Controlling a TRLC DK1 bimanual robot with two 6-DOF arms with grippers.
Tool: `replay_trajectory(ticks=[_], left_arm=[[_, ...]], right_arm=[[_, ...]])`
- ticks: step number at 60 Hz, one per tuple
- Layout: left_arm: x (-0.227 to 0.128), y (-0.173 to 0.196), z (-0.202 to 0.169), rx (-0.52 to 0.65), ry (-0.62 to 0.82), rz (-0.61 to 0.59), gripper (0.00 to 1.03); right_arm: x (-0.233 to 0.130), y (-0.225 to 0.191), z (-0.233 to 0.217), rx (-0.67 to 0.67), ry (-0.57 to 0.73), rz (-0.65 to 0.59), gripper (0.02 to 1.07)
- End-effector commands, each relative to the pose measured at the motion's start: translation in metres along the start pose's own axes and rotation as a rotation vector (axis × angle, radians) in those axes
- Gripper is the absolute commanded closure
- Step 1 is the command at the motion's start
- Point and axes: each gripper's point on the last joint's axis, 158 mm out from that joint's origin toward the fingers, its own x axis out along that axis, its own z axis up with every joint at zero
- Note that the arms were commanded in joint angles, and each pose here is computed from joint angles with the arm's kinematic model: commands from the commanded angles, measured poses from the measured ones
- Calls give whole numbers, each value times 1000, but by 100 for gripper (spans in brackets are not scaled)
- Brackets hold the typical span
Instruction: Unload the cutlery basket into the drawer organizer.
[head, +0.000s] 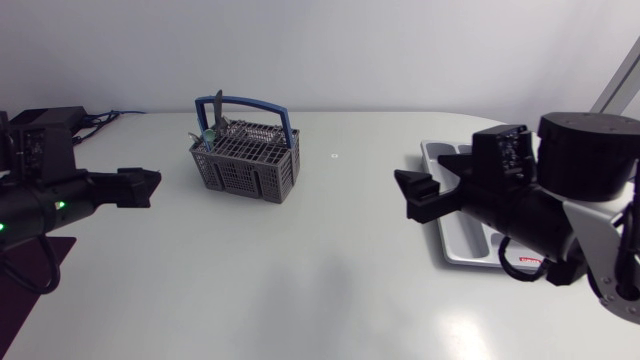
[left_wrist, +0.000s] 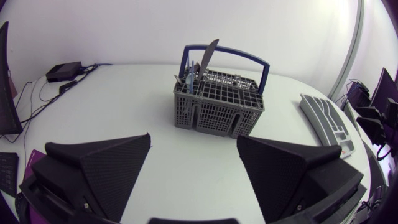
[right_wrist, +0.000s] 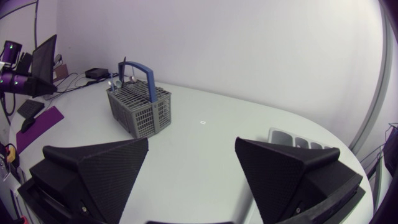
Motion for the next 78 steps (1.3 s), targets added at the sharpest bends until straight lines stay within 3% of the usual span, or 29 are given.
replay_trajectory(ticks=[1,8,13,26,32,42,51,59,67,78], left_arm=[[9,-5,13,-11,17,-26,8],[25,-10,9,-14,67,-67,9],[36,-10,7,59,90,-70,9],[54,-11,2,189,132,-104,9],[56,-13,5,263,128,-96,9],[62,-15,2,368,182,-99,7],[69,-22,-1,385,193,-156,7],[76,-25,1,388,159,-173,7],[79,-29,2,387,155,-183,7],[78,-32,5,393,146,-189,7]], right_arm=[[20,14,12,-27,13,26,7],[55,25,1,43,147,67,7],[77,35,-5,63,230,121,7],[131,52,2,57,267,235,7],[150,56,12,-7,265,247,7],[176,70,2,-174,375,301,10],[204,84,16,-270,251,361,13],[231,98,11,-245,276,444,14],[256,102,16,-250,255,444,28],[285,103,17,-248,239,431,65]])
